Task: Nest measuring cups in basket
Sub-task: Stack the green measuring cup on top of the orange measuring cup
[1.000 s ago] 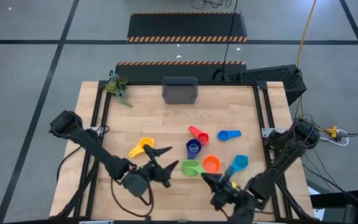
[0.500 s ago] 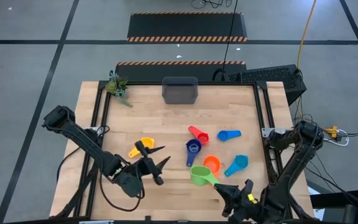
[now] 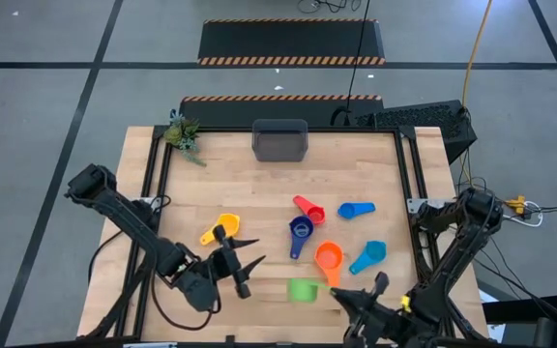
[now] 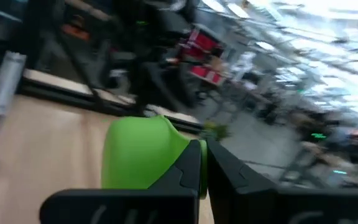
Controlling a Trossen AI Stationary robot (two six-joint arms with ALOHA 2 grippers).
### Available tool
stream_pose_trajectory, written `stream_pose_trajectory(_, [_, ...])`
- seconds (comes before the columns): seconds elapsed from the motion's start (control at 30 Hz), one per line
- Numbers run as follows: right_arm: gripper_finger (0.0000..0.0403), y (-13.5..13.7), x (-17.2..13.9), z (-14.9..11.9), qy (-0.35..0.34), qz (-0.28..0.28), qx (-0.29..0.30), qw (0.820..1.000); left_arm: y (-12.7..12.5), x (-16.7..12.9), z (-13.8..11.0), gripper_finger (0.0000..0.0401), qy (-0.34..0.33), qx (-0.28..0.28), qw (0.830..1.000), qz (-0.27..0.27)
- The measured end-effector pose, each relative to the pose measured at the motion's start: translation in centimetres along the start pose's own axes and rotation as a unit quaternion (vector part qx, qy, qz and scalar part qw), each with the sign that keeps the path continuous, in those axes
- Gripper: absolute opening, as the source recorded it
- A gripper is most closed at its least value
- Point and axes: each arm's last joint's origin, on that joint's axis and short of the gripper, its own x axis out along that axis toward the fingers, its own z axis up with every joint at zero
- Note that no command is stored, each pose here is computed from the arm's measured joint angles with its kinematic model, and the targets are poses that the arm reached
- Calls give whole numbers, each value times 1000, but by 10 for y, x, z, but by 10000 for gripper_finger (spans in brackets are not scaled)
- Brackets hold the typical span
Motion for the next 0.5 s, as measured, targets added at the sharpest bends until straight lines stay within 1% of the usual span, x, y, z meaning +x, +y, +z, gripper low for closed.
stream_pose_trajectory(0.1, [0, 9, 5, -3, -5, 23, 5, 1000, -3, -4, 0, 202, -2, -4, 1000, -8])
stream_pose_trajectory(0.17, [0, 13, 5, -6, -4, 13, -20, 1000, -4, -7, -1, 202, -3, -9, 1000, -12])
stream_pose_trajectory(0.27, [0, 15, -8, -6, -2, -8, -64, 998, -6, -11, -1, 202, -3, -15, 1000, -18])
stream_pose_trajectory(0.3, [0, 14, -13, -3, -1, -16, -77, 997, -7, -12, -2, 202, -4, -17, 1000, -20])
stream_pose_trajectory(0.37, [0, 9, -24, 7, -5, -10, -99, 995, -8, -13, -2, 202, -4, -17, 1000, -22])
stream_pose_trajectory(0.5, [0, -12, -38, 27, -14, 6, -98, 995, -8, -13, -1, 202, -6, -19, 1000, -20])
